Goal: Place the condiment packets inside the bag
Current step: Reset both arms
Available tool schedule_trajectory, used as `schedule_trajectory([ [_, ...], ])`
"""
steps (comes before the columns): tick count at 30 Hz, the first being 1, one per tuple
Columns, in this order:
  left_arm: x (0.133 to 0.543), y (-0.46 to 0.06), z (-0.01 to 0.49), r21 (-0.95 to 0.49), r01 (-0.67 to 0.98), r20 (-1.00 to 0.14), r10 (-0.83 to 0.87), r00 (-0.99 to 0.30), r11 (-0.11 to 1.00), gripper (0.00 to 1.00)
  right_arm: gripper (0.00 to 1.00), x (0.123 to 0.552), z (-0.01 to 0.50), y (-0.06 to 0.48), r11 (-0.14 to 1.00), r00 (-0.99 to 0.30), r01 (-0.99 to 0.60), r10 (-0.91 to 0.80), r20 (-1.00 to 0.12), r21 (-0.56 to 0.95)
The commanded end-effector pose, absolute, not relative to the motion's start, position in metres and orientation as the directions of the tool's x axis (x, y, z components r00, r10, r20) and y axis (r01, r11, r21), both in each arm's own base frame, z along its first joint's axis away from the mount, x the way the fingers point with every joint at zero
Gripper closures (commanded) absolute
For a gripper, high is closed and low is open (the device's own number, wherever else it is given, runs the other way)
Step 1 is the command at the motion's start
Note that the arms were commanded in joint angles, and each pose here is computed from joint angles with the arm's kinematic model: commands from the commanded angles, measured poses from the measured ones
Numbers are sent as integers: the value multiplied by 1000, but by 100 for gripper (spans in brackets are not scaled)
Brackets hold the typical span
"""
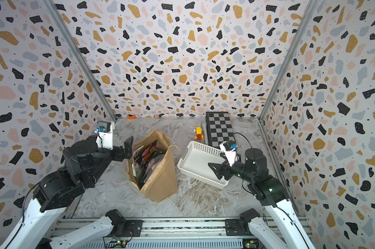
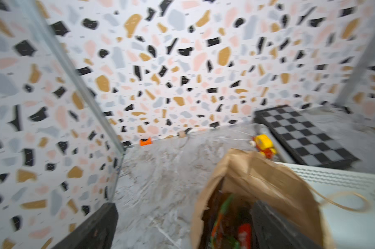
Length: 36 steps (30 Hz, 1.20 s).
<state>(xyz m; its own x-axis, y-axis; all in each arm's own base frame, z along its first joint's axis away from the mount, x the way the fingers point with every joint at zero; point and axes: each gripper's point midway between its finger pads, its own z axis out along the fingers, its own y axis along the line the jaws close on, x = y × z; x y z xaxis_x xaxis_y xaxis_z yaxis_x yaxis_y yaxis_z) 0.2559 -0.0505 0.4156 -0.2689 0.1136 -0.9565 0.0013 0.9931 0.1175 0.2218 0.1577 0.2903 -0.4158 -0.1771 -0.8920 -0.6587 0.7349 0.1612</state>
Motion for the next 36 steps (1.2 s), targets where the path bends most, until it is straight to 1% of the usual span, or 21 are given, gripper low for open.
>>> schedule_trajectory([
  [1,273,-6,406,17,-179,-958,-35,-286,984,0,8,261,274,122,886,-480,-449,-127,-868,119],
  [4,272,56,379,-37,-421,-946,-167,-276,906,0,1,285,263,90,951,-510,-287,-49,-859,117],
  [6,262,91,361,-65,-552,-946,-228,-232,831,0,0,299,257,67,976,-511,-184,6,-859,116],
  [9,256,121,321,-107,-665,-925,-319,-206,739,0,0,318,241,28,994,-514,-35,72,-855,105],
  [11,263,126,284,-106,-690,-904,-358,-232,716,0,0,330,225,4,996,-504,49,88,-859,73],
  [14,285,117,223,-117,-650,-871,-392,-296,751,0,0,348,198,-22,995,-450,102,42,-892,-4],
  [16,296,112,188,-156,-634,-857,-423,-295,757,0,0,359,179,-20,996,-414,60,-31,-910,-61],
  [18,307,107,169,-183,-610,-871,-415,-263,771,0,0,363,151,-18,995,-422,30,-73,-903,-95],
  [19,310,102,161,-161,-594,-881,-386,-272,788,0,0,364,140,-16,995,-434,19,-80,-897,-98],
  [22,323,79,147,-31,-510,-917,-228,-328,859,0,0,369,127,-8,998,-391,-11,-62,-918,-63],
  [24,334,60,136,-19,-429,-931,-172,-321,903,0,0,371,118,-4,999,-363,-24,-43,-931,-36],
  [27,343,42,123,-11,-322,-938,-122,-324,947,0,0,371,109,-3,999,-364,-31,-50,-930,-41],
  [28,346,35,125,1,-271,-938,-93,-333,963,0,0,372,109,-3,999,-360,-29,-51,-932,-43],
  [31,349,23,132,15,-187,-968,-33,-249,982,0,0,373,106,-4,998,-324,-22,-60,-944,-56],
  [35,353,7,115,32,-90,-974,11,-225,995,0,0,376,90,-6,998,-295,-7,-62,-953,-63],
  [36,357,3,111,34,-64,-976,20,-218,997,0,0,375,88,-7,998,-325,-2,-64,-943,-67],
])
